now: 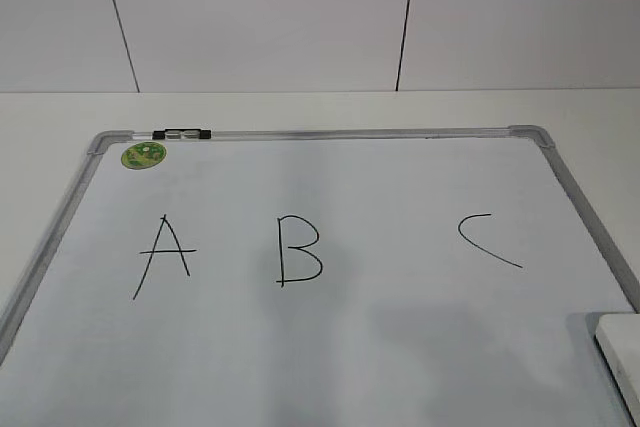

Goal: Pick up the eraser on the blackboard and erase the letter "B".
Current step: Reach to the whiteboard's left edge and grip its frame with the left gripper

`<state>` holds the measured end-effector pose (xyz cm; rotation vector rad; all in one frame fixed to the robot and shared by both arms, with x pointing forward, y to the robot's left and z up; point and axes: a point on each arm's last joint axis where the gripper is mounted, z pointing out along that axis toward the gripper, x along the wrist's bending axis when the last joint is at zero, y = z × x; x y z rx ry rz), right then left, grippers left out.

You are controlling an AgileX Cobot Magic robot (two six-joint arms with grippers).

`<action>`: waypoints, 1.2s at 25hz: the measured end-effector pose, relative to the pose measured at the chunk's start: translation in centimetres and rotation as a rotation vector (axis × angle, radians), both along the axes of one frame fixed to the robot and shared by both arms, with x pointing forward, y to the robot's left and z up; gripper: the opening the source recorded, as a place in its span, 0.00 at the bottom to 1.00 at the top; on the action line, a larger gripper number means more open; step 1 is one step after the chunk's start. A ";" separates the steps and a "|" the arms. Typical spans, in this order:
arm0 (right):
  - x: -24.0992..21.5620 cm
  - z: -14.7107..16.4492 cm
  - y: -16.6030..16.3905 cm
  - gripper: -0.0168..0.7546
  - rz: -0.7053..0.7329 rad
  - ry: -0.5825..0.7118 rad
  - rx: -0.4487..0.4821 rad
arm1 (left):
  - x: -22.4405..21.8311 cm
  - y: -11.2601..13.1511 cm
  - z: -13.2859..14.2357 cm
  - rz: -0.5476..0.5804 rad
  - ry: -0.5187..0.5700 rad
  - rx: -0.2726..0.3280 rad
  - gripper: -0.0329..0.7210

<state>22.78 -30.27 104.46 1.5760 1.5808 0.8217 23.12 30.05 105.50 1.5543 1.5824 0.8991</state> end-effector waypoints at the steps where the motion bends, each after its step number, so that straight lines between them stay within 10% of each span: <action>1: 0.0 0.0 0.0 0.74 0.000 0.000 0.000 | 0.0 0.0 0.0 0.000 0.000 0.000 0.36; 16: -0.1 0.0 0.0 0.74 0.000 0.009 0.000 | 0.0 0.0 0.0 0.000 0.000 0.000 0.36; 30: 3.7 2.9 0.4 0.74 -0.027 0.313 0.110 | 2.3 -0.2 0.6 -0.010 0.138 -0.017 0.36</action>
